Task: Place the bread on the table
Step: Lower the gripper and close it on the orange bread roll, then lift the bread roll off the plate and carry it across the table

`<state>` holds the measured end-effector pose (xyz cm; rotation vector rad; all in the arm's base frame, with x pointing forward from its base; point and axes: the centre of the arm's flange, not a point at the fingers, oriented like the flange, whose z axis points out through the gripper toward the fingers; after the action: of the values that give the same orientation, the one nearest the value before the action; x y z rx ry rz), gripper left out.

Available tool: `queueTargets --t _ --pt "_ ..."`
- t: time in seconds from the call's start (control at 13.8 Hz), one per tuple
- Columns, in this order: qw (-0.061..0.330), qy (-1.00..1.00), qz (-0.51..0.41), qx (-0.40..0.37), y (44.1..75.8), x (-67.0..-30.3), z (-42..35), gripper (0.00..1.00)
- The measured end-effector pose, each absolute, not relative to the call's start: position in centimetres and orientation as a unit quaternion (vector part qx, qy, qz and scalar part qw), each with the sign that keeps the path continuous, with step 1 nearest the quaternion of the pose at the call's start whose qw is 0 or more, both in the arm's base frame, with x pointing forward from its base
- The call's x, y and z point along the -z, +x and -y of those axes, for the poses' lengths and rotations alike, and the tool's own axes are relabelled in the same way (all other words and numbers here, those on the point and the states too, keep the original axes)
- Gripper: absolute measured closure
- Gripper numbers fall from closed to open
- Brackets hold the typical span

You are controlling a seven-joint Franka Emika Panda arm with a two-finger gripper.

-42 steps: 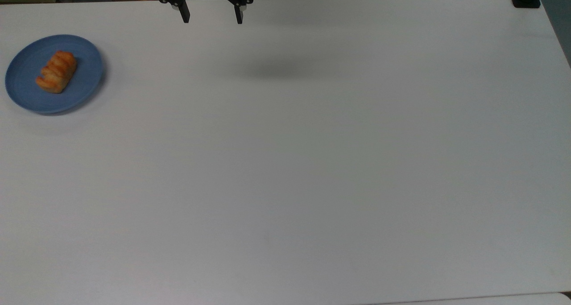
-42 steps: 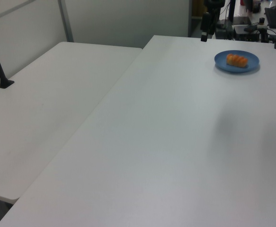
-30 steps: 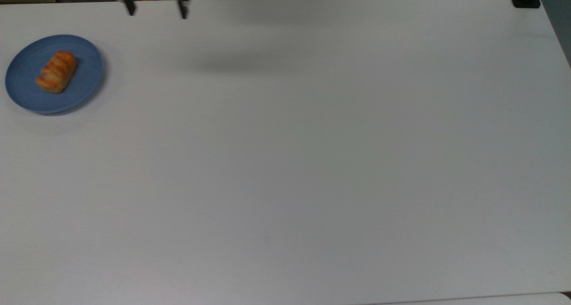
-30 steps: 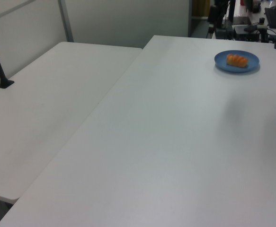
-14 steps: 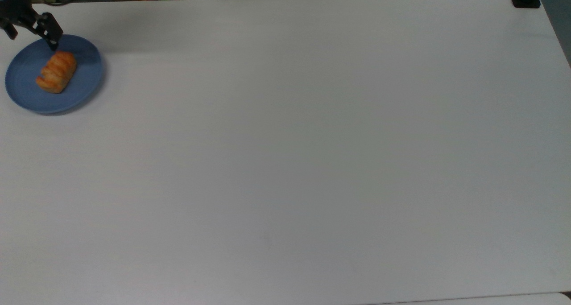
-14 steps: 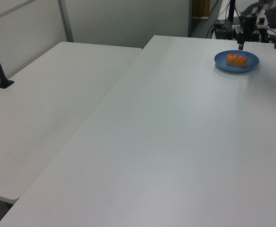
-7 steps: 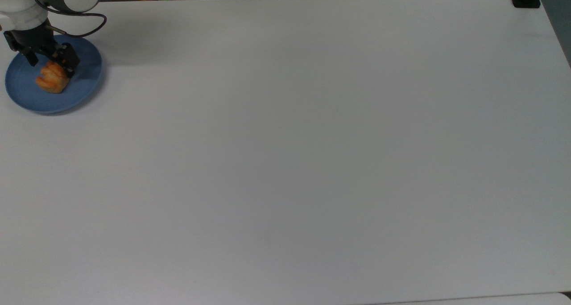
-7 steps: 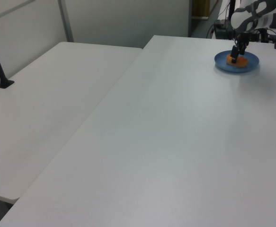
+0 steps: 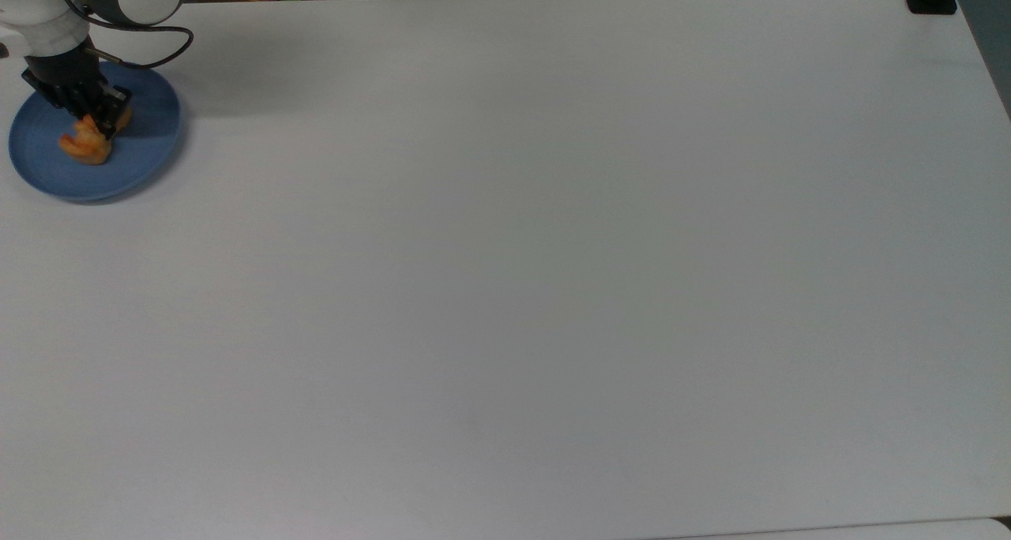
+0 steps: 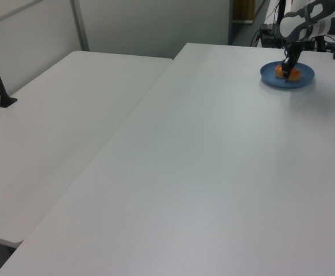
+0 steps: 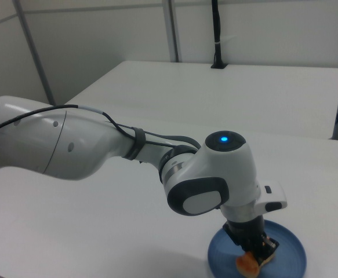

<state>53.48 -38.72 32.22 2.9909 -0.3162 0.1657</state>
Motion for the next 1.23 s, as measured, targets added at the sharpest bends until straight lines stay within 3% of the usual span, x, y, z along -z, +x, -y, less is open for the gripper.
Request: queueTargets --t 0.29,0.51,0.72,0.94,1.23 --pt "0.063 0.991 0.095 -0.064 53.4 -34.1 39.0 0.8" --pt "0.031 0.994 0.083 -0.063 53.1 -38.9 38.9 0.88" --pt "-0.007 0.996 0.054 -0.065 54.0 -43.2 35.4 0.88" --pt "-0.035 0.998 0.029 -0.053 55.8 -47.2 28.5 0.88" --pt "-0.052 0.999 -0.007 0.0 58.4 -52.2 11.3 0.88"
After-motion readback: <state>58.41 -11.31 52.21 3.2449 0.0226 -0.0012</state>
